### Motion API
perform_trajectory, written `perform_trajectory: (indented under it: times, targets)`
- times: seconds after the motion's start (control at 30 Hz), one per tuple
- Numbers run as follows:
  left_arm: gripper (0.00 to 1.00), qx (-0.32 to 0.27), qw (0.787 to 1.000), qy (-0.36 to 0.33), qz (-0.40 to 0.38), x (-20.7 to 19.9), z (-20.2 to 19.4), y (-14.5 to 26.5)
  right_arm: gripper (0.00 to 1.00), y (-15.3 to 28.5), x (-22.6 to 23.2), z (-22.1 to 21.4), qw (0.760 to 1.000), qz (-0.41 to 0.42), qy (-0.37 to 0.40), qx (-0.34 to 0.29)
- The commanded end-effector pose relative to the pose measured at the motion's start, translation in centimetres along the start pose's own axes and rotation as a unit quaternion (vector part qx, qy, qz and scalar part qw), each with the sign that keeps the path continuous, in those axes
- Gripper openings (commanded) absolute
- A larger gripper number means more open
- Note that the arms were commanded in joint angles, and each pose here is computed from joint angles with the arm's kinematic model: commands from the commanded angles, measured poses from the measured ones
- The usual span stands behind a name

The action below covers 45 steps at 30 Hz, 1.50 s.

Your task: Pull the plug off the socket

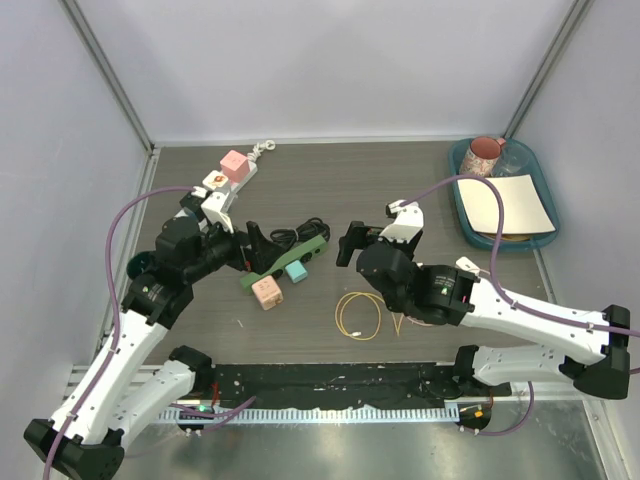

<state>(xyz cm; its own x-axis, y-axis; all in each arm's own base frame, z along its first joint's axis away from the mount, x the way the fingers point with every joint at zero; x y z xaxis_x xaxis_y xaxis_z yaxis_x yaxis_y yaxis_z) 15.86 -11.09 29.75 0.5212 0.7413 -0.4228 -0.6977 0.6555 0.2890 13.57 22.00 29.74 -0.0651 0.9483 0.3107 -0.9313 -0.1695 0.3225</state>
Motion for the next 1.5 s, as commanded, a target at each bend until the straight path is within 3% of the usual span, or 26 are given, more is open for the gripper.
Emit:
perform_trajectory:
  times: [0.0,0.23,0.53,0.7,0.8,0.9,0.93,0.97,1.03,1.1,1.27,1.47]
  targets:
    - [1.0,-0.014,1.0,-0.007,0.0,0.0,0.3,0.0,1.0,0.5,0.1,1.1,0.999,0.009,-0.041,-0.019]
    - [1.0,-0.016,1.0,-0.005,0.007,0.1,0.3,0.0,1.0,0.1,0.3,0.2,0.999,0.015,-0.042,-0.008]
    - [1.0,-0.045,0.983,-0.001,0.179,2.5,0.5,0.9,0.96,-1.4,1.9,-2.4,0.999,0.027,-0.013,0.038]
    - [1.0,0.004,0.967,0.021,0.253,3.6,0.0,0.5,0.93,-2.8,2.0,-4.7,0.996,0.027,-0.002,0.089]
    - [0.97,0.056,0.965,0.044,0.251,3.8,-1.3,0.0,0.88,-4.2,2.7,-6.4,0.985,0.07,-0.029,0.153]
    - [0.95,0.093,0.968,0.065,0.222,3.7,-2.7,-0.5,0.82,-5.8,2.7,-8.1,0.955,0.181,-0.097,0.213]
    - [0.95,0.102,0.968,0.07,0.217,3.8,-3.2,-0.7,0.77,-7.0,3.2,-6.8,0.944,0.233,-0.155,0.178]
    - [0.94,0.109,0.967,0.071,0.219,3.8,-3.4,-0.7,0.75,-6.9,3.1,-7.2,0.925,0.273,-0.177,0.197]
    - [0.95,0.127,0.966,0.079,0.212,3.7,-3.7,-0.9,0.67,-8.0,2.0,-8.9,0.908,0.295,-0.206,0.215]
    - [0.94,0.153,0.961,0.087,0.214,3.9,-4.1,-1.1,0.64,-9.0,1.4,-9.6,0.908,0.289,-0.197,0.229]
    - [0.91,0.183,0.95,0.105,0.232,4.4,-4.6,-1.7,0.64,-11.3,1.2,-11.5,0.909,0.279,-0.184,0.248]
    - [0.89,0.209,0.941,0.129,0.232,4.9,-5.3,-2.7,0.68,-13.1,0.2,-13.8,0.886,0.307,-0.228,0.262]
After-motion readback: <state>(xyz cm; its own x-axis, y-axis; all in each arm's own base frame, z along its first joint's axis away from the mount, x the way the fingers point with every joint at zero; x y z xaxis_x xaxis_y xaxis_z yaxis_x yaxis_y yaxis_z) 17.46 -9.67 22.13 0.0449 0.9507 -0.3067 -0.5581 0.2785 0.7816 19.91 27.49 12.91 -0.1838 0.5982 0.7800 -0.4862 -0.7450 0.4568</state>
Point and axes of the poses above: each gripper's point midway between its finger pads, its own y axis back along the fingers, its own x axis along the line the jaws close on, z = x × y, the point moved 10 cm from there along y, back along the fingers, and after that the axes turned 1 degree about y, right-handed, at the moved point
